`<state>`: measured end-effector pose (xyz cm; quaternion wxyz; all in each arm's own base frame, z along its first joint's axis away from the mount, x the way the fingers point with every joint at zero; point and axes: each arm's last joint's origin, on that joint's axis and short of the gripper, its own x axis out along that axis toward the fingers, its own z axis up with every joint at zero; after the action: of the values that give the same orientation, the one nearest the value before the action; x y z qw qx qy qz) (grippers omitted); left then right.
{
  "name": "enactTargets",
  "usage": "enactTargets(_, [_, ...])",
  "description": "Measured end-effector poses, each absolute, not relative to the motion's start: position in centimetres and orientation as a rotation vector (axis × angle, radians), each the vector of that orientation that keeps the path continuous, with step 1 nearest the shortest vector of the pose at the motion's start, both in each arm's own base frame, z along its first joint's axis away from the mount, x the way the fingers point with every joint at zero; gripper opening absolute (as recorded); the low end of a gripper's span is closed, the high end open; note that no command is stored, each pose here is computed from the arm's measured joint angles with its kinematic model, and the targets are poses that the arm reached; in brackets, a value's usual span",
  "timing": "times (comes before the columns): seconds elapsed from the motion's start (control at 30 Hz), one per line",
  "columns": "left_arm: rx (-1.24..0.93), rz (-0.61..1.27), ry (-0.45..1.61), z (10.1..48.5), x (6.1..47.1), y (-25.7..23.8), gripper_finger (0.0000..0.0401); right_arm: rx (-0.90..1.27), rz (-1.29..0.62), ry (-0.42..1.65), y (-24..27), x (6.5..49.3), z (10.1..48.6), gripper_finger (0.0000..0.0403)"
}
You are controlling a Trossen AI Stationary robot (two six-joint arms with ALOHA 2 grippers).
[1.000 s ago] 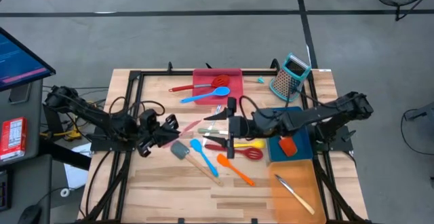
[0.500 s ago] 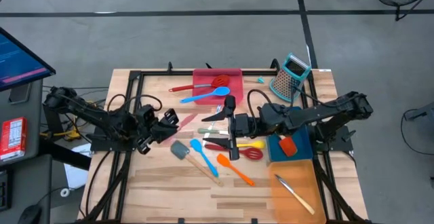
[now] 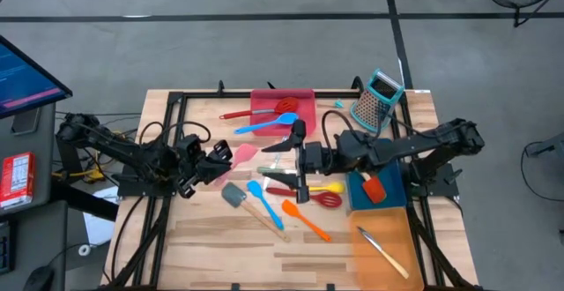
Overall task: Pick & Place Kitchen Items
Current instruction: Put the pink spatula into the blue bin
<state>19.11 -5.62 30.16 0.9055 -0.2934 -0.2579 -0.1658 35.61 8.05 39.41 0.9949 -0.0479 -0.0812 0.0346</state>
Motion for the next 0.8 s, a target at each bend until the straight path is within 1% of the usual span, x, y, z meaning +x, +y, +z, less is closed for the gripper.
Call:
enactTargets(0.17, [-0.578, -0.312, -0.531, 30.1, 19.6, -5.4, 0.0002, 0.007, 0.041, -0.184, 6.3, 36.0, 39.6, 0.0254])
enactTargets(0.3, [-0.557, -0.264, -0.506, 29.8, 21.3, -5.0, 0.0001, 0.061, 0.100, -0.204, 5.3, 37.0, 39.0, 0.0254])
enactTargets(0.4, [-0.538, -0.217, -0.467, 29.0, 22.6, -4.4, 0.0001, 0.071, 0.140, -0.213, 5.5, 36.8, 39.2, 0.0254])
enactTargets(0.47, [-0.529, -0.195, -0.460, 28.7, 23.2, -3.9, 0.0001, 0.088, 0.104, -0.198, 5.7, 36.8, 39.2, 0.0248])
enactTargets(0.5, [-0.529, -0.187, -0.455, 28.6, 23.3, -3.7, 0.0001, 0.093, 0.083, -0.188, 5.7, 36.8, 39.1, 0.0239])
enactTargets(0.57, [-0.523, -0.187, -0.450, 28.4, 23.5, -3.4, 0.0001, 0.095, 0.060, -0.184, 5.8, 36.7, 39.1, 0.0201])
enactTargets(0.6, [-0.520, -0.183, -0.453, 28.5, 23.5, -3.3, 0.0001, 0.101, 0.055, -0.188, 5.7, 36.6, 39.2, 0.0172])
enactTargets(0.7, [-0.500, -0.176, -0.477, 28.8, 23.3, -3.0, 0.0001, 0.131, 0.043, -0.149, 5.3, 36.6, 39.2, 0.0048])
enactTargets(0.73, [-0.495, -0.171, -0.487, 29.0, 23.2, -2.8, 0.0001, 0.131, 0.042, -0.126, 5.2, 36.6, 39.1, 0.0025])
enactTargets(0.8, [-0.492, -0.161, -0.509, 29.3, 22.9, -2.6, 0.0001, 0.148, 0.043, -0.098, 5.2, 36.7, 39.0, 0.0014])
